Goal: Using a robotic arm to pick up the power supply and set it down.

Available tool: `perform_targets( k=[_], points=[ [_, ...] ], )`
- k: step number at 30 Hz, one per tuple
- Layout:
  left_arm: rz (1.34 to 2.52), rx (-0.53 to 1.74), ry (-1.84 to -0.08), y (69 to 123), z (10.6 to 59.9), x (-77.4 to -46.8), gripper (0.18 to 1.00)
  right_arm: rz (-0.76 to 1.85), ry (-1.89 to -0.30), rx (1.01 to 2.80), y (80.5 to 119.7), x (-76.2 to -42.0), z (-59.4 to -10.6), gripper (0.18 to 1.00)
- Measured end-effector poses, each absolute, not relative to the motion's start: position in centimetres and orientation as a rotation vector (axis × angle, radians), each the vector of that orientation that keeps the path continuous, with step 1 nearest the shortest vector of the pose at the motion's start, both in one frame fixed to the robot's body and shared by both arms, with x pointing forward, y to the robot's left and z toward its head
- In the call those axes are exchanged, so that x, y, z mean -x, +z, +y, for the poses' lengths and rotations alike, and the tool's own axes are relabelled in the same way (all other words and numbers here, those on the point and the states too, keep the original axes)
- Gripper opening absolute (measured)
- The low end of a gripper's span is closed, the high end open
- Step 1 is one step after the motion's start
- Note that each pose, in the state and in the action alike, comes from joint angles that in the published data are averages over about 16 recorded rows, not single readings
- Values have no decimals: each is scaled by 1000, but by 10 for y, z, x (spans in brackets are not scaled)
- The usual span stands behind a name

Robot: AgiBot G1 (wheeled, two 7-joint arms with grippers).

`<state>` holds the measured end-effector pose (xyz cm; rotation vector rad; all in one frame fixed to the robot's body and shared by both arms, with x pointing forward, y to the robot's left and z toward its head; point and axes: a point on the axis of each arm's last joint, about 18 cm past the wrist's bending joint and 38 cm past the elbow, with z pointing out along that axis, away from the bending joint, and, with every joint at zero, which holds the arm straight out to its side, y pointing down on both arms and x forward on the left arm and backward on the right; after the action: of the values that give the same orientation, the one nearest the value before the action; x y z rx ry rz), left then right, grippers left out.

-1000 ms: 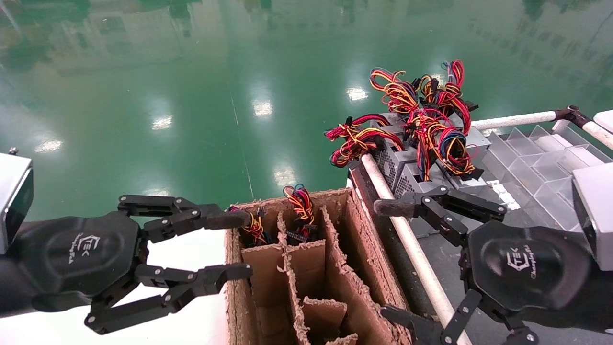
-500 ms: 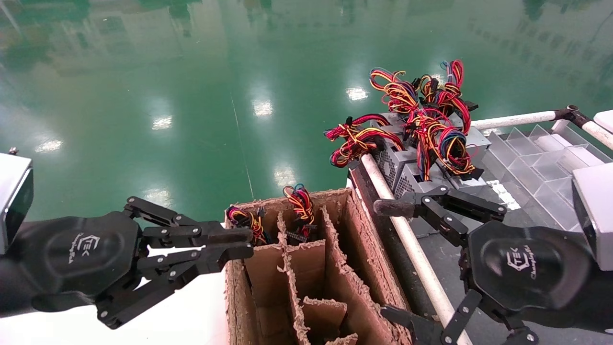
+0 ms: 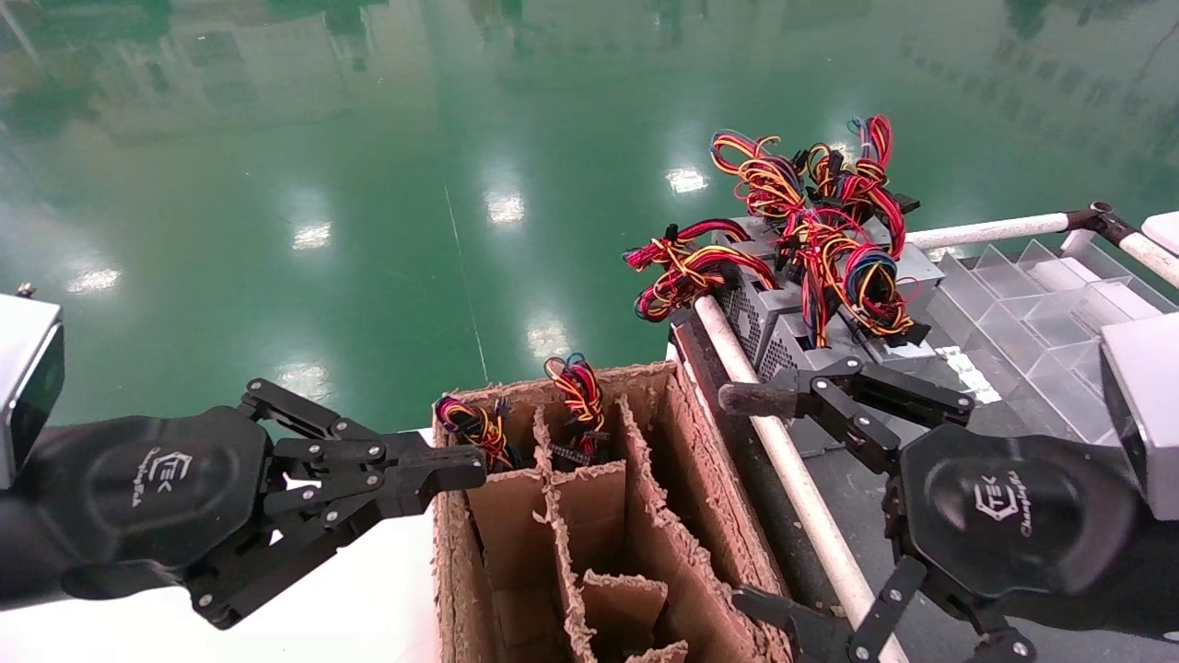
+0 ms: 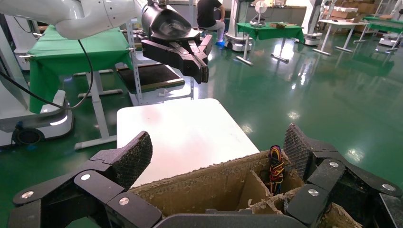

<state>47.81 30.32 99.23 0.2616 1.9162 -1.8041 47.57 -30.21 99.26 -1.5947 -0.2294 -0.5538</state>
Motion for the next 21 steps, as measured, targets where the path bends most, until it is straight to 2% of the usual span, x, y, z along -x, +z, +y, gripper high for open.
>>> perform_targets(
  k=[8,14,21],
  points=[
    [1916,-262,-1804,992,303,-478,228,-229,-554,1595,993,-476,-302,1001],
    [1916,-262,-1804,992,303,-478,287,-217,-564,1599,992,-479,-303,1001],
    [1916,-262,-1804,992,303,-478,406,-163,-616,1613,990,-495,-308,1001]
  ],
)
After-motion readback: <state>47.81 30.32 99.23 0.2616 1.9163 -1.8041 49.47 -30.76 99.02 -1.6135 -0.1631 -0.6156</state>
